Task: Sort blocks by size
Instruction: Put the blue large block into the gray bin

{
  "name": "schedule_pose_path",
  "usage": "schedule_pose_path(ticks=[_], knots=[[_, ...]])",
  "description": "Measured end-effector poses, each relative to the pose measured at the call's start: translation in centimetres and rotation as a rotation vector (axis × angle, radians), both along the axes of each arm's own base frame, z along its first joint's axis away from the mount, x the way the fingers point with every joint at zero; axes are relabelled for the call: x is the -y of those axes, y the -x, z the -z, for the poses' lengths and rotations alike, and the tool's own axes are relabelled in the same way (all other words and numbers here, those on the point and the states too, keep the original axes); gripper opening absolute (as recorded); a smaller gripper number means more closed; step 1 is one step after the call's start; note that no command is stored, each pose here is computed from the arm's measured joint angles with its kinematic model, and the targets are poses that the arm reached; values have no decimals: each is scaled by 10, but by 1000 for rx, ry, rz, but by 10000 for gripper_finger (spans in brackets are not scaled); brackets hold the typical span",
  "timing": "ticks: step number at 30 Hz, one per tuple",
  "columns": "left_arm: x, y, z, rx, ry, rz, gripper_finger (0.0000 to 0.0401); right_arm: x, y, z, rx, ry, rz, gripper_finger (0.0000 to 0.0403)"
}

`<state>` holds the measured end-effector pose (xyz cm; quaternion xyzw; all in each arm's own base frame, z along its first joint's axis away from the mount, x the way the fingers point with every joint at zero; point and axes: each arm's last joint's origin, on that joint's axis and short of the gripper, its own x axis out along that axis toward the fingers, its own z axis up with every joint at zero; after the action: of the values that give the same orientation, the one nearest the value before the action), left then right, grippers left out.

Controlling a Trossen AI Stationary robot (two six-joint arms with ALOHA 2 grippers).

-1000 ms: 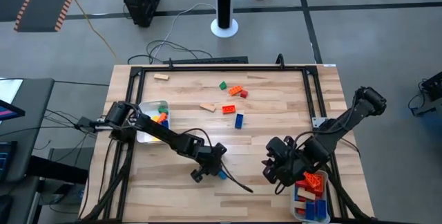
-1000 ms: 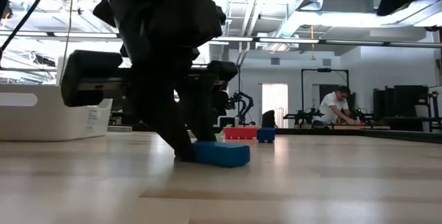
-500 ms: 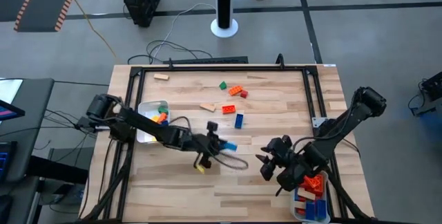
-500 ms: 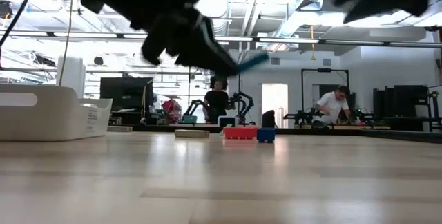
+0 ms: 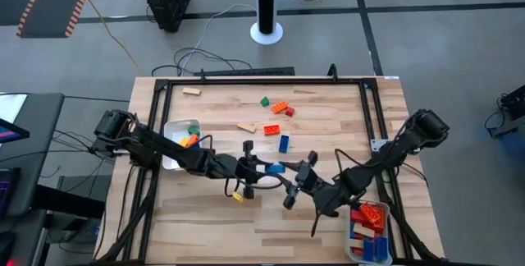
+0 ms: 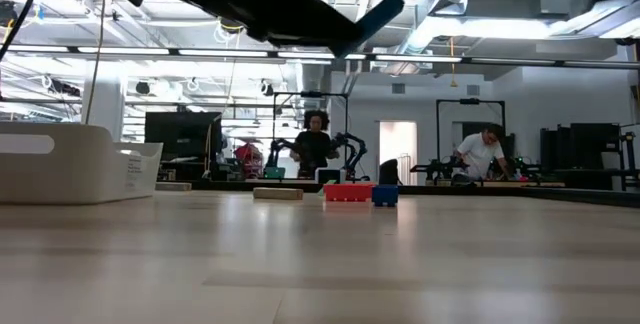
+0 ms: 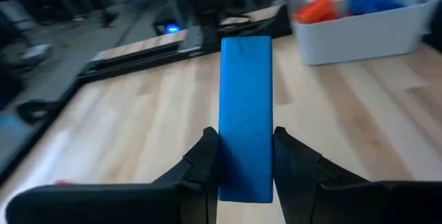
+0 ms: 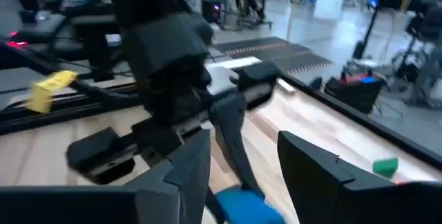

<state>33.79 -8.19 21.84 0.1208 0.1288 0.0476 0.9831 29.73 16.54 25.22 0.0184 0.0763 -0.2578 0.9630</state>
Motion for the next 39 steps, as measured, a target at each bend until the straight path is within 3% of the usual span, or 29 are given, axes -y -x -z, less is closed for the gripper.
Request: schedule_pose_path(ticks=[4,12,27,35,39], knots=[[3,-1,-2,21,41,90,92,-1,-1,-2,-21,59,-26,196],[2,16,10,205,103,228,92,-5,-7,2,-25,81,-82,196],[2,16,7,236,125,239,92,2,-31,21,-13,121,-93,192],[2,16,7,233,116,245,92,1,-31,20,0,120,-107,123],[2,16,7,231,143,241,92,1,-31,20,1,118,-107,122]])
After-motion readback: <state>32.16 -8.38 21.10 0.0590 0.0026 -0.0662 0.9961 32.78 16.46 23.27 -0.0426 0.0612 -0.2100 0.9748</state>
